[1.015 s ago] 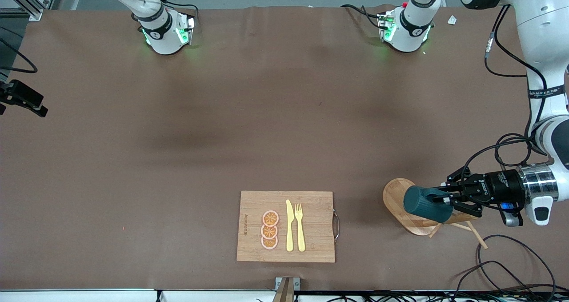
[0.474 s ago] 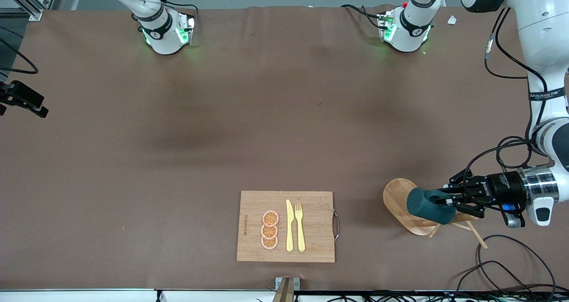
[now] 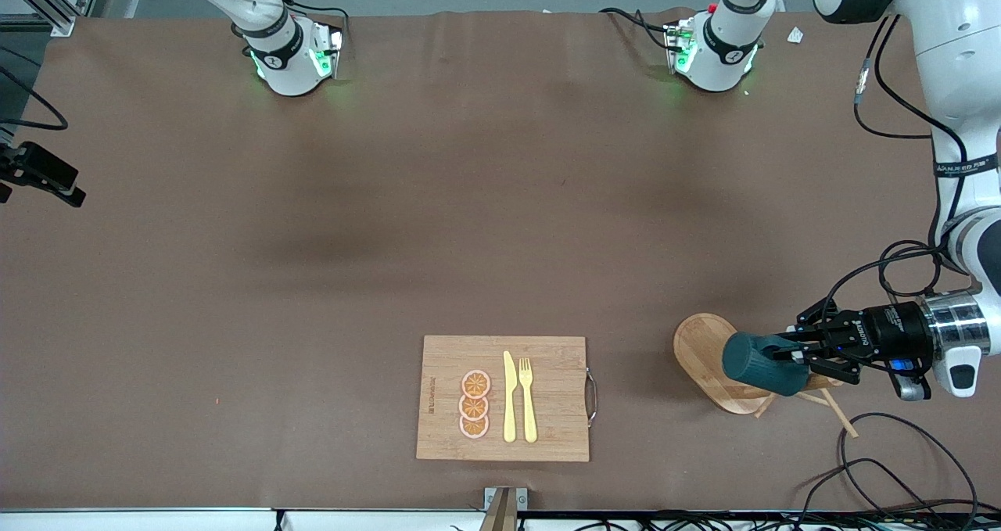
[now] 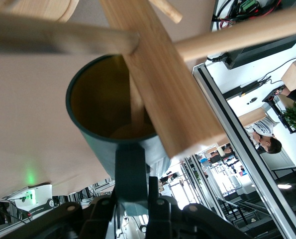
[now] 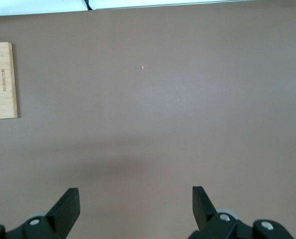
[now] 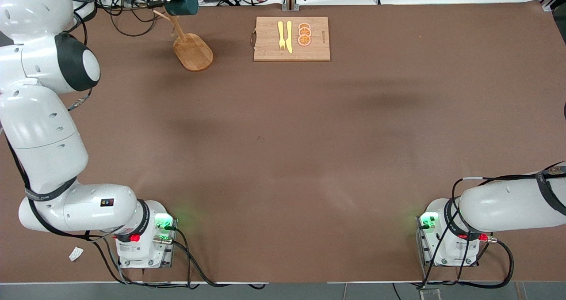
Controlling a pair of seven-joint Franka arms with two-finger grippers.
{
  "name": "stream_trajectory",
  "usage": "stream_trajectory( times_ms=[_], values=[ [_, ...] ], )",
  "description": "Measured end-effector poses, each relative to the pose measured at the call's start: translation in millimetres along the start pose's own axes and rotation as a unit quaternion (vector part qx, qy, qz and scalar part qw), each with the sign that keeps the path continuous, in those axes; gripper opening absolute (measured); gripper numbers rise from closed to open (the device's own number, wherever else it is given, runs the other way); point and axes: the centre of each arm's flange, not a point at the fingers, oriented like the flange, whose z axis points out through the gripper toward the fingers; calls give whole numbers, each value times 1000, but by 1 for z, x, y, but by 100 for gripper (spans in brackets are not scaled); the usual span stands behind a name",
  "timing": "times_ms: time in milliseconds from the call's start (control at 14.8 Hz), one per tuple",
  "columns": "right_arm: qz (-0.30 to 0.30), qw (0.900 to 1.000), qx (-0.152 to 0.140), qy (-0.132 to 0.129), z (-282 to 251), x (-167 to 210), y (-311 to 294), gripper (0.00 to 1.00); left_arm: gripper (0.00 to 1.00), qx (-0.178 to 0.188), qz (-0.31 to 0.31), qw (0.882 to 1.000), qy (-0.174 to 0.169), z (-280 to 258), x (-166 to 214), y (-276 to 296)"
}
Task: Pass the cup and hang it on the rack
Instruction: 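Hang the mug on a rack peg with the left gripper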
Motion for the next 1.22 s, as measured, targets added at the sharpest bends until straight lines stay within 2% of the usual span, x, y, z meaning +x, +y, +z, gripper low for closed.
stream_trajectory(
  times_ms=[1218],
  values=[
    [0,1000,0,0,0,0,0,100,22,-2,-10,1000,1,-3,17,-8]
  ],
)
